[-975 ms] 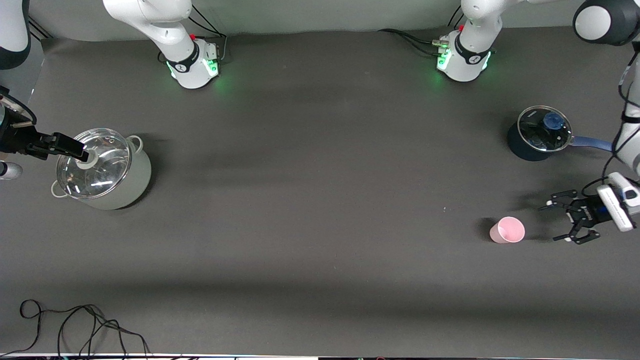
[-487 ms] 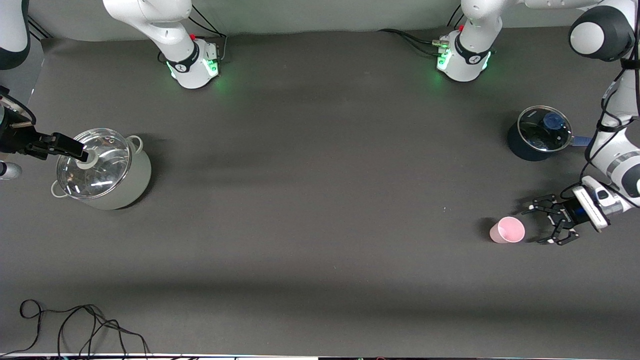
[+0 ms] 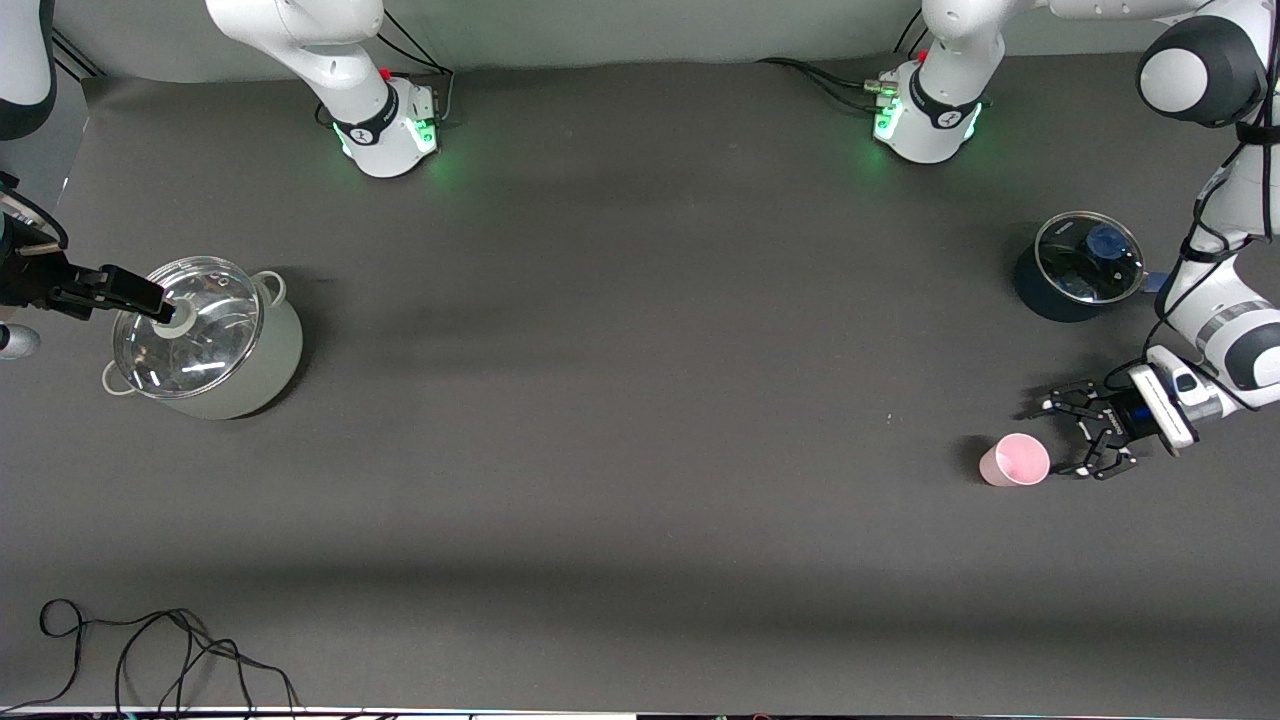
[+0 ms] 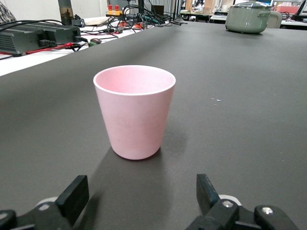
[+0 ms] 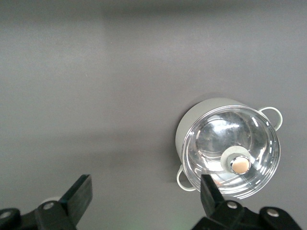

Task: Transfer pink cup from left to right arm
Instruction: 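Close the left gripper around the pink cup's side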

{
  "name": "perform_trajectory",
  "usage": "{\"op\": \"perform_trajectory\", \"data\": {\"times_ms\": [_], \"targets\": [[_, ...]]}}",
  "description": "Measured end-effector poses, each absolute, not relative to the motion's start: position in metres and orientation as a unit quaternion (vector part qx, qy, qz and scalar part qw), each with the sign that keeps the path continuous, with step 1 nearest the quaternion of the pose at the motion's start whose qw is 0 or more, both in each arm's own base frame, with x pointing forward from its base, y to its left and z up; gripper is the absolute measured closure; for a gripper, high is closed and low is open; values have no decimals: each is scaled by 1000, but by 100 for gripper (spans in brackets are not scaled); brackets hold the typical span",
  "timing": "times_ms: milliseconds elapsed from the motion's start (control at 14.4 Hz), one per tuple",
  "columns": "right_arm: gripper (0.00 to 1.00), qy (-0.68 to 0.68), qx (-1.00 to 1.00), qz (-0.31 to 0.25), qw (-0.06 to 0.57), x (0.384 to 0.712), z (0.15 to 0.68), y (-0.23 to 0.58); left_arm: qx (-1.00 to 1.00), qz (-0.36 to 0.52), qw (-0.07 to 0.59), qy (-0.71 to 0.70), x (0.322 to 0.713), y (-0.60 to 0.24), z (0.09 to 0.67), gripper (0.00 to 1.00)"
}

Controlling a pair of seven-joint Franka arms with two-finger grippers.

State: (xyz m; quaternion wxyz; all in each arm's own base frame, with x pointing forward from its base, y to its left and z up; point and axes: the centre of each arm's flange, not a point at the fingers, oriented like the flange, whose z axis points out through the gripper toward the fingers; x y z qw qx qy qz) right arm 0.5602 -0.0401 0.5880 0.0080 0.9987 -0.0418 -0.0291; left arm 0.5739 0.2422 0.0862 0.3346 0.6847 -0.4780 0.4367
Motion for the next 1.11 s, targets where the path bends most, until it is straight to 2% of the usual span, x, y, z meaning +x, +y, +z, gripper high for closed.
{"op": "perform_trajectory", "data": {"times_ms": [627,1114], "targets": [[0,-41,999,-29,8,560,588,-40,672,457,348,-467,590,200,80,0],[0,-41,999,-29,8,560,588,-41,665,484,331,-463,594,185,71,0]]}}
